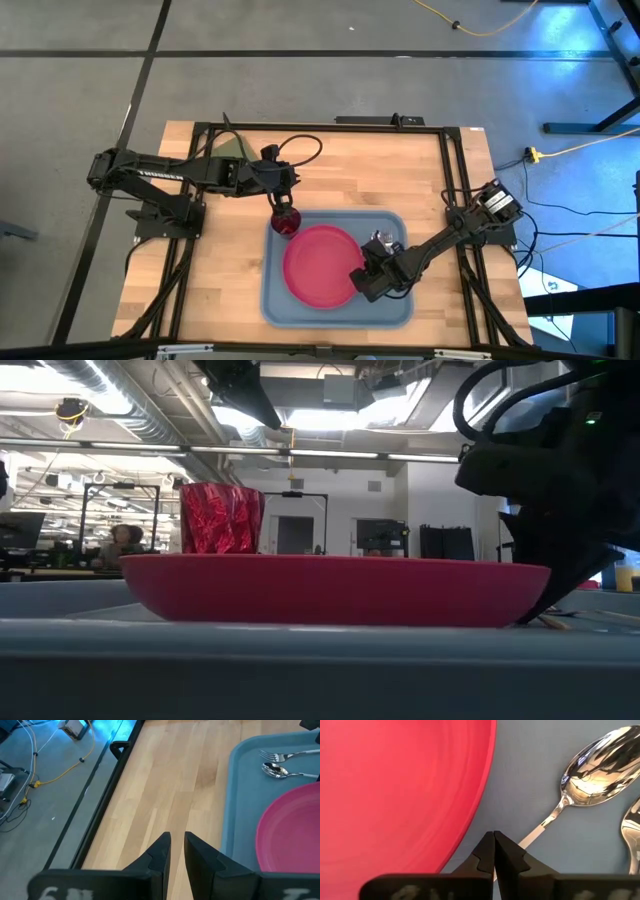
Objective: Pick and place plate/cup/fork/spoon on tray
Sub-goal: Adjust the orange spoon and fork
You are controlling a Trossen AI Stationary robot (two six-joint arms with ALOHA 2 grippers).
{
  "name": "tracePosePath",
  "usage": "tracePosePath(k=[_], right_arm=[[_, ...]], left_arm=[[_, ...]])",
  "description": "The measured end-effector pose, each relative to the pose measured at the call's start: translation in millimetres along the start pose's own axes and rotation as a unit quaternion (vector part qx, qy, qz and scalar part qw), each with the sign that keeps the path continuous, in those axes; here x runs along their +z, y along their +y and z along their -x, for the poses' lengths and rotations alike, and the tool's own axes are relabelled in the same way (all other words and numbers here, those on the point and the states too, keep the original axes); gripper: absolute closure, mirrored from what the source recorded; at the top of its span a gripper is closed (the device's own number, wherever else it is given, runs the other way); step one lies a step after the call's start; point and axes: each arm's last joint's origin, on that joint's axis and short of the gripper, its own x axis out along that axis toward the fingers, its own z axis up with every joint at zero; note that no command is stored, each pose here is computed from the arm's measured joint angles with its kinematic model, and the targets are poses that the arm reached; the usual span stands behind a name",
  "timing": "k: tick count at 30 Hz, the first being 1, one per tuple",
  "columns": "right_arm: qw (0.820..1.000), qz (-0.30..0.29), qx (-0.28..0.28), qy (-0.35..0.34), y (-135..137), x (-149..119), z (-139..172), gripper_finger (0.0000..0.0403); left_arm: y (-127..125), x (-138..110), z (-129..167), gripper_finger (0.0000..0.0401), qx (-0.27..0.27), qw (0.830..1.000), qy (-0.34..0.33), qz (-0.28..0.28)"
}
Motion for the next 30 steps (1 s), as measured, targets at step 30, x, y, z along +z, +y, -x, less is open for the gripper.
tracePosePath(k=[30], right_arm=[[1.000,0.012,-0.022,0.011,9,-10,23,0.0396]], left_arm=[[0,0,0,0.0354,0.000,1.000,0.000,0.000]])
